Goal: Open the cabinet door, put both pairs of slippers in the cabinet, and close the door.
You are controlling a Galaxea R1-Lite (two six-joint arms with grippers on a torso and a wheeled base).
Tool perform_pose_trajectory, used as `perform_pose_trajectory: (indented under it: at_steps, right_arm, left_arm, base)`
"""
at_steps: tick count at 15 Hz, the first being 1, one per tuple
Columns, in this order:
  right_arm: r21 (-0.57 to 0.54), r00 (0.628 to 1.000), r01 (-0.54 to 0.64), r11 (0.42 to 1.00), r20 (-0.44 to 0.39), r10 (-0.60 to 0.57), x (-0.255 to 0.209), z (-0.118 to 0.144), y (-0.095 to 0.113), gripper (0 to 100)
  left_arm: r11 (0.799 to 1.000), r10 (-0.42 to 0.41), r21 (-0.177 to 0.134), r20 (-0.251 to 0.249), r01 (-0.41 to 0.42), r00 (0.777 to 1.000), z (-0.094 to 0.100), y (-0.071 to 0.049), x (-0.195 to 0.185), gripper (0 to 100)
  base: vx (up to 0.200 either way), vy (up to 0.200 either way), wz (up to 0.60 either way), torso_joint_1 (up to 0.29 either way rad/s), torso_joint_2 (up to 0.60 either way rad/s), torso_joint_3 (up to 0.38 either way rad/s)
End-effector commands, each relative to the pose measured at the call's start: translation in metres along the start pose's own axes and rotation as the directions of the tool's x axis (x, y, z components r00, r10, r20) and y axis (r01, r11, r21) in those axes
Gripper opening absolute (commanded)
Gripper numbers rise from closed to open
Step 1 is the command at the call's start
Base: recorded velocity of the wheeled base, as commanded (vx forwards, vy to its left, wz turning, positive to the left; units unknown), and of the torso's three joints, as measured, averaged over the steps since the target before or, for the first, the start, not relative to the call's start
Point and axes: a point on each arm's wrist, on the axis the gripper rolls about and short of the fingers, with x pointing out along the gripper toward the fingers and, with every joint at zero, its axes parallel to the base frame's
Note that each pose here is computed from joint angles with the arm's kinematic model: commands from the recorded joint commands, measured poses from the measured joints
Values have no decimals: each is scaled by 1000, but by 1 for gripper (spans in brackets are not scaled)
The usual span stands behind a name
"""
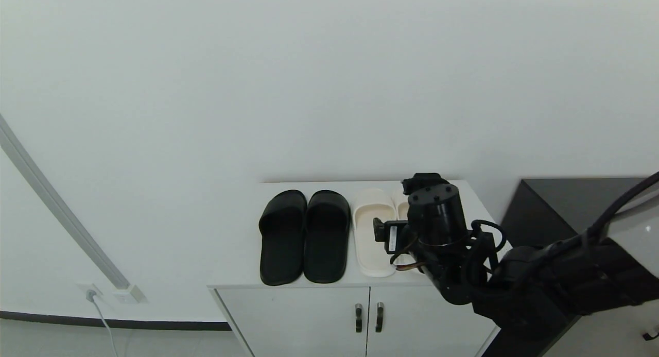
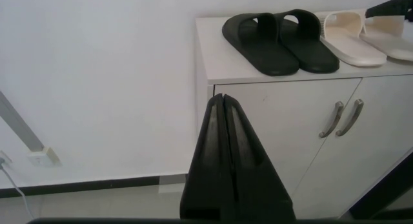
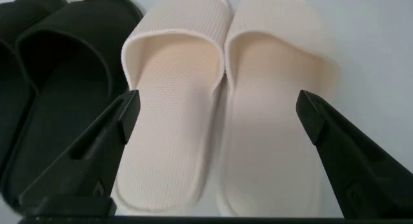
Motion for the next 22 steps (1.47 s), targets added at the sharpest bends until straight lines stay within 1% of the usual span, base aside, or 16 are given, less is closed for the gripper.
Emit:
perform_pose_trajectory:
  at_steps: [1, 4, 6, 8, 13, 17, 18, 22]
  right_arm:
    - [-22, 999, 36, 999, -20, -36, 23, -15, 5, 100]
    - [-14, 998, 55, 998, -8, -55, 40, -14, 6, 100]
    - [-32, 997, 72, 997, 2, -72, 51, -12, 2, 100]
    - [-23, 997, 77, 997, 15, -77, 61, -7, 0, 100]
    - [-38, 996, 88, 995, 30, -87, 82, -8, 3, 100]
    - [-44, 994, 109, 993, 36, -108, 95, -10, -1, 100]
    - [-44, 994, 109, 993, 36, -108, 96, -10, -1, 0]
    - [-45, 993, 108, 993, 43, -106, 99, -9, 1, 0]
  left_arm:
    - [1000, 0, 0, -2, 0, 1000, 0, 0, 0, 0]
    - [1000, 0, 0, -2, 0, 1000, 0, 0, 0, 0]
    - [1000, 0, 0, -2, 0, 1000, 0, 0, 0, 0]
    - [1000, 0, 0, -2, 0, 1000, 0, 0, 0, 0]
    - [1000, 0, 0, -2, 0, 1000, 0, 0, 0, 0]
    - [1000, 0, 0, -2, 0, 1000, 0, 0, 0, 0]
    - [1000, 0, 0, -2, 0, 1000, 0, 0, 0, 0]
    - [1000, 0, 0, 0, 0, 1000, 0, 0, 0, 0]
  base:
    - [0, 0, 0, 0, 0, 0]
    - [0, 0, 0, 0, 0, 0]
    - [0, 0, 0, 0, 0, 0]
    - [0, 0, 0, 0, 0, 0]
    - [0, 0, 0, 0, 0, 0]
    - [0, 0, 0, 0, 0, 0]
    - [0, 0, 0, 0, 0, 0]
    - [0, 0, 0, 0, 0, 0]
